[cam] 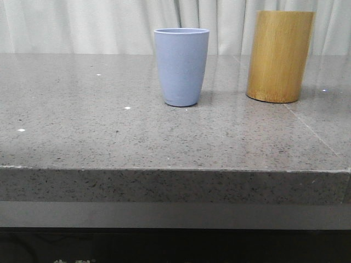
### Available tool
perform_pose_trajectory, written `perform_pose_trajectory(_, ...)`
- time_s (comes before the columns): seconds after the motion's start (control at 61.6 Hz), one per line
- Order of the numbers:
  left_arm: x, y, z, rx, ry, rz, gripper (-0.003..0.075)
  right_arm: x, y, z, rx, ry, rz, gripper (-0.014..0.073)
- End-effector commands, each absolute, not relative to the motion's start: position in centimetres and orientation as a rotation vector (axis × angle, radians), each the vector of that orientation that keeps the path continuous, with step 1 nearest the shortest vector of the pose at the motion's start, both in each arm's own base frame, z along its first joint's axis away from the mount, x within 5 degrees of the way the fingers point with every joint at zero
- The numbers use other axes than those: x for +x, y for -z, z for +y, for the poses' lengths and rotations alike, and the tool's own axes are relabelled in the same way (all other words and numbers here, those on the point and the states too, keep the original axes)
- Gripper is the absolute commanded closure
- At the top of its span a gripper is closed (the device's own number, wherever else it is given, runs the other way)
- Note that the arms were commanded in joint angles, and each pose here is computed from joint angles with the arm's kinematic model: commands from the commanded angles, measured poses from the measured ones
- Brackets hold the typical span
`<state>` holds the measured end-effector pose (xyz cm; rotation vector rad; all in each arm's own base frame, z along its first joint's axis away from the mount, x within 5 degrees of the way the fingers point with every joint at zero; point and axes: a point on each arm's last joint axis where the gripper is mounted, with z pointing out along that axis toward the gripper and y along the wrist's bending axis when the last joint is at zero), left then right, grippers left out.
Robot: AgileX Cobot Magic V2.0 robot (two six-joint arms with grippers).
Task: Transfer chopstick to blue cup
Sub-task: 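Lift the pink stick and move it over the blue cup, then lower the pink stick into the blue cup and open the right gripper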
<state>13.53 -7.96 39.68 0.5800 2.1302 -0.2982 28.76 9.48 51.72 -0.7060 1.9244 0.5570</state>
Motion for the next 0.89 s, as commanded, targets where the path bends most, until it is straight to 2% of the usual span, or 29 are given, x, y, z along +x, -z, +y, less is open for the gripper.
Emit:
perform_pose_trajectory(0.0,13.6,-41.2,-8.1,0.532,0.348,2.021,0.0372,28.0,-53.1,11.2,-0.739,-0.534,1.816,0.0661)
perform_pose_trajectory(0.227,13.6,-41.2,-8.1,0.532,0.348,2.019,0.0372,31.2,-49.2,15.5,-0.856,-0.524,1.898,0.0661)
perform_pose_trajectory(0.471,13.6,-41.2,-8.1,0.532,0.348,2.019,0.0372,34.0,-46.3,16.8,-0.861,-0.523,1.963,0.0645)
perform_pose_trajectory(0.584,13.6,-41.2,-8.1,0.532,0.348,2.019,0.0372,34.2,-46.2,16.8,-0.858,-0.517,1.963,0.0516)
perform_pose_trajectory(0.665,13.6,-41.2,-8.1,0.532,0.348,2.019,0.0372,34.0,-46.5,16.7,-0.859,-0.513,1.958,0.0382)
perform_pose_trajectory(0.747,13.6,-41.2,-8.1,0.532,0.348,2.019,0.0372,33.5,-47.1,16.4,-0.858,-0.495,1.942,0.0298)
perform_pose_trajectory(0.876,13.6,-41.2,-8.1,0.532,0.348,2.019,0.0372,32.0,-48.6,15.4,-0.833,-0.433,1.937,0.0284)
